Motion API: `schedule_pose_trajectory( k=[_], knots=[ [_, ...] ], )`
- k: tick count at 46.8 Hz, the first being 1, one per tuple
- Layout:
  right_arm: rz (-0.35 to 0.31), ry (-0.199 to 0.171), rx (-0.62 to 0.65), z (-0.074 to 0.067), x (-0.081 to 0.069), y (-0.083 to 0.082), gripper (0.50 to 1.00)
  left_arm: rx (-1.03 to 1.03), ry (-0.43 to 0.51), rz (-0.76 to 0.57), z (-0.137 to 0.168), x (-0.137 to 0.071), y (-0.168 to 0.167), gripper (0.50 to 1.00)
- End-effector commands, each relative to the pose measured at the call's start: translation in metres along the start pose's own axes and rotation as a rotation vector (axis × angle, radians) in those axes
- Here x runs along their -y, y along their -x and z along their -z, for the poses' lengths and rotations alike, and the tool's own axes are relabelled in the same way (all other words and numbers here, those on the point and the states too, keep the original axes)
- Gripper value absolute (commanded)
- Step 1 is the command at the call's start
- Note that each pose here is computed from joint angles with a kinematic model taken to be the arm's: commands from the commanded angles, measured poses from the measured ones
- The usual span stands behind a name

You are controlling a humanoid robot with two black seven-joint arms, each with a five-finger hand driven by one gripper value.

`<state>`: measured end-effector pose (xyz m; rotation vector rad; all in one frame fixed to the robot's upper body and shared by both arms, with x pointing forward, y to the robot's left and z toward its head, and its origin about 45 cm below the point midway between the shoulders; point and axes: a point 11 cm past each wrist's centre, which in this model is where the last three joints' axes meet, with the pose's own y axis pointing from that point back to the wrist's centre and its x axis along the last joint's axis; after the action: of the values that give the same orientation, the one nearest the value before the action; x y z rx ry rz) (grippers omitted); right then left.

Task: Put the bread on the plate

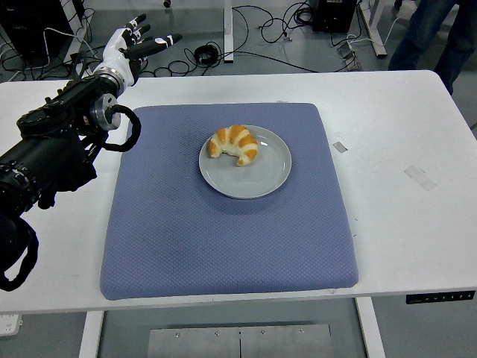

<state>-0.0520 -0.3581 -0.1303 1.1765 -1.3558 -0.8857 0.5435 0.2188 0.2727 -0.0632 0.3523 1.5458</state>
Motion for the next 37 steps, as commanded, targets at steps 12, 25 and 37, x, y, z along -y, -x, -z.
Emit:
schedule_pose_trajectory(
  k=[12, 25, 37],
  knots=[
    [0.0, 0.0, 0.0, 0.0, 0.0, 0.0, 1.0, -0.305, -0.028, -0.05, 0.02, -0.004, -0.018, 0.978],
    [0.0, 0.0, 0.0, 0.0, 0.0, 0.0, 1.0, -0.33, -0.045, -0.06, 0.033, -0.007, -0.025, 0.98],
    [0.0, 0.0, 0.0, 0.0, 0.0, 0.0, 1.0, -0.247, -0.052, -0.045, 0.034, -0.007, -0.022, 0.981]
  ],
)
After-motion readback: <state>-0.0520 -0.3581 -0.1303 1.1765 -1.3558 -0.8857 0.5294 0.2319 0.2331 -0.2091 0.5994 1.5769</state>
